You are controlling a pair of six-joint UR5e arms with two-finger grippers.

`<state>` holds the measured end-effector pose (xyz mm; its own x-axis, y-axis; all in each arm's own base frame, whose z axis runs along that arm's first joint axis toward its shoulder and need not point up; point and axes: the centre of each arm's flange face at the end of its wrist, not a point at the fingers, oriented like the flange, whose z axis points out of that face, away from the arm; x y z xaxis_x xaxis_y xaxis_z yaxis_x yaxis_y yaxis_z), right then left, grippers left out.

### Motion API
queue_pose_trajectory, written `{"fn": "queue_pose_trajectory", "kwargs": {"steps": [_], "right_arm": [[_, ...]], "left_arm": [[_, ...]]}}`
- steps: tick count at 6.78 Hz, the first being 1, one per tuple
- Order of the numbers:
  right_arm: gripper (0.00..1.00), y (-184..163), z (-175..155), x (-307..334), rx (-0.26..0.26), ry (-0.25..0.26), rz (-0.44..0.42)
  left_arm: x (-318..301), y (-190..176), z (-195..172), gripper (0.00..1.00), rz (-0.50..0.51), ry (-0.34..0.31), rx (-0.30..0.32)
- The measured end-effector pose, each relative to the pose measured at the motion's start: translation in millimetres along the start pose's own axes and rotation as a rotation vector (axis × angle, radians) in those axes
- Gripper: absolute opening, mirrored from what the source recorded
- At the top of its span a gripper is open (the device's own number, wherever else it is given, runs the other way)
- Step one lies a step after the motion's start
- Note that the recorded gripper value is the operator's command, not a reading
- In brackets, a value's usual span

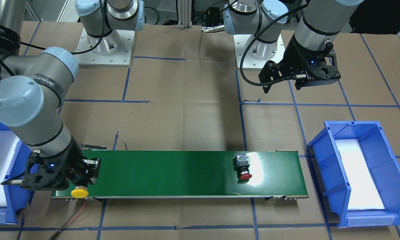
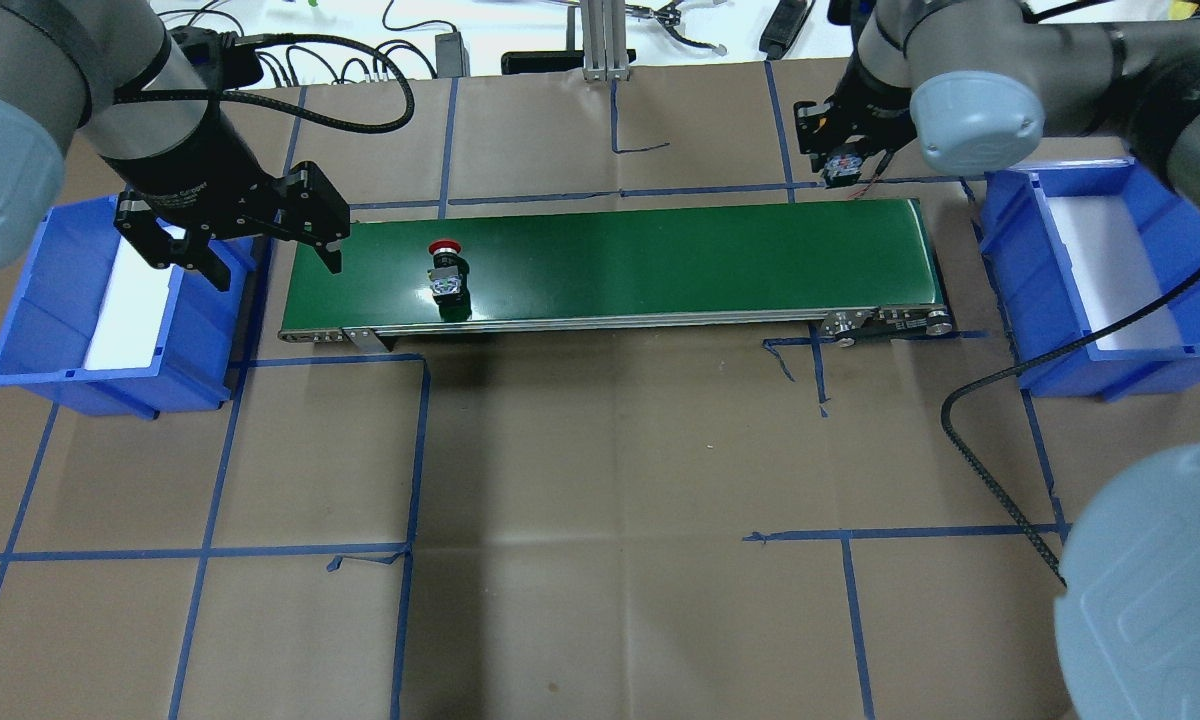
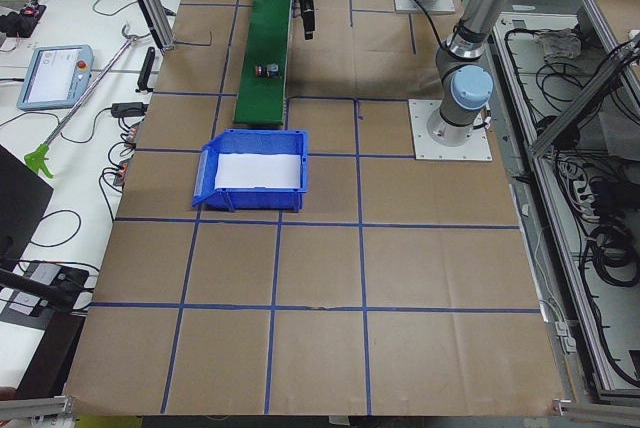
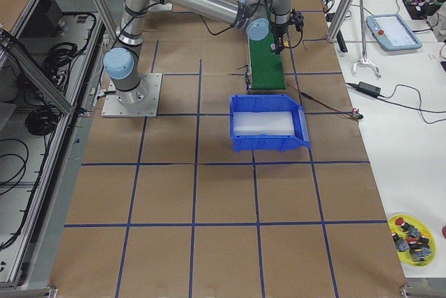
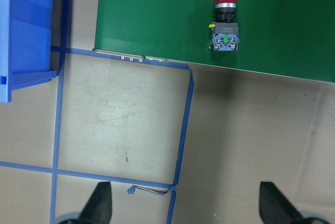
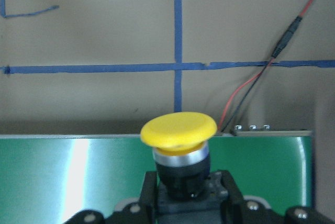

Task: Transport two buttons from left to right
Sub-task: 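Lift the yellow button with the right gripper and carry it toward the far bin, then lower the yellow button into the blue bin and open the right gripper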

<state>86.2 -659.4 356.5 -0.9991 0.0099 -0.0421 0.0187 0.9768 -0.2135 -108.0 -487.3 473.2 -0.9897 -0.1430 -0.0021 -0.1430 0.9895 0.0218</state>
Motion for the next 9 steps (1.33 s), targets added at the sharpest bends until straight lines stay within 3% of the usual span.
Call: {"fn": "queue_pose_trajectory", "kwargs": {"steps": [2,5,7,9], "right_arm": [[0.05,-2.0,-41.8,90.3,0.052,0.039,0.001],[0.05,26.9,-70.7,223.2,-0.019,0.076,-0.054],[0.05,53.9,-41.7,271.2,-0.082,0.059,-0.068],[0.05,89.5,7.9,283.4,-0.108,0.04,-0.045]], "left_arm": [[0.0,0.2,0.1,1.0,0.0,0.0,0.0],[0.0,-0.3,0.3,1.0,0.001,0.0,0.001],[0.0,-0.3,0.3,1.0,0.001,0.001,0.001],[-0.4,-0.5,0.3,1.0,0.0,0.001,0.001]]}}
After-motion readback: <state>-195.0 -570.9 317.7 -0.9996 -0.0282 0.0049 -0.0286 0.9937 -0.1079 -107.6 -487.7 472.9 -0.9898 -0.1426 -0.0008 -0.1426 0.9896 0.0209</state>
